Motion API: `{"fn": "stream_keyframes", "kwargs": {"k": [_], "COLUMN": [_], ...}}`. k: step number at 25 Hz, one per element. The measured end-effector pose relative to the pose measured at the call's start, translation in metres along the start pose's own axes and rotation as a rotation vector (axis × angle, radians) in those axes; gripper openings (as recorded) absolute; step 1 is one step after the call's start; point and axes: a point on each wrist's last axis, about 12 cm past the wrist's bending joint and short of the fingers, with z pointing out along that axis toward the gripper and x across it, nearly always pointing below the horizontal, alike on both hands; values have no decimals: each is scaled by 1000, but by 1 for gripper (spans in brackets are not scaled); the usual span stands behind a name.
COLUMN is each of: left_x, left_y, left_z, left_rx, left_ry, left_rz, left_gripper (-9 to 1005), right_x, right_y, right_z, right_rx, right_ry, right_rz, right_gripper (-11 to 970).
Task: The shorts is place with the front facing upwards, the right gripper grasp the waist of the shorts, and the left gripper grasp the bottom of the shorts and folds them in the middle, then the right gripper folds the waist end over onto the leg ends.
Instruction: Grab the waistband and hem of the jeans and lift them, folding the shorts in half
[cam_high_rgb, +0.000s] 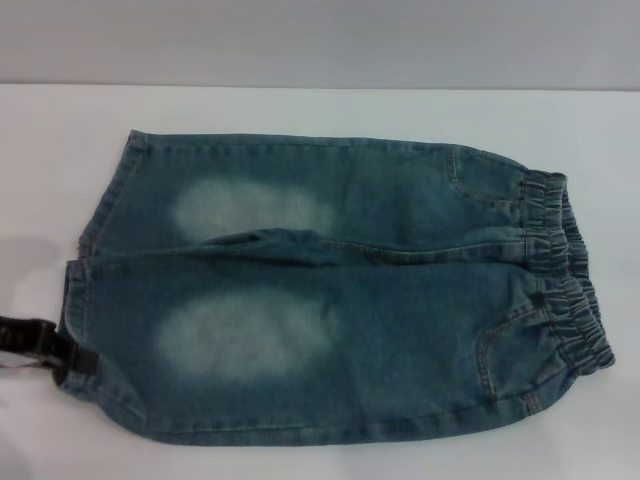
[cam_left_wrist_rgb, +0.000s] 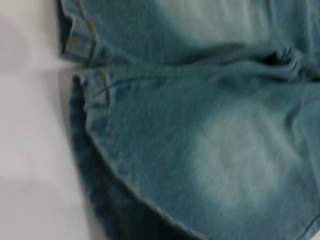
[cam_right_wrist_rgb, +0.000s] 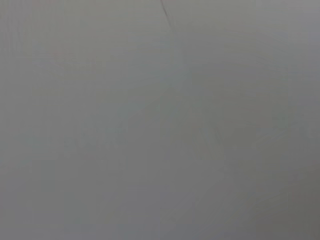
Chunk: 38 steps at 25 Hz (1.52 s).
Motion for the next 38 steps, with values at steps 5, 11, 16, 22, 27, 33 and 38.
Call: {"fn": "stream_keyframes", "kwargs": {"k": [5,11,16,22,27,33,38], "left_x": [-4,-13,-18,-22,-26,-28,-30], "left_y": [-2,-13,-20,-23,-23,-25,-31], "left_z": [-1,1,0,-3,-3,5,16], "left_rx": [46,144,193,218,204,204,200], "left_ry": [-54,-129,-166,-196,-219,-225,-220], "left_rz": [-16,-1,16,29,42,64,102], "left_gripper": [22,25,28,31,34,37,40], "right_x": [-12,-39,-63,-82,-78,-52,-43], "right_y": [-2,17,44,72,87,102,101], "right_z": [20,55,70,73,66,40,35], "right_rx": [-230,-623,-953,-1261,-1375,-1422,-1359], "right_ry": [119,413,663,917,1159,1431,1493], "right_rz": [172,295,252,149,5,-259,-358], "right_gripper": [516,516,515,515,515,515,516]}}
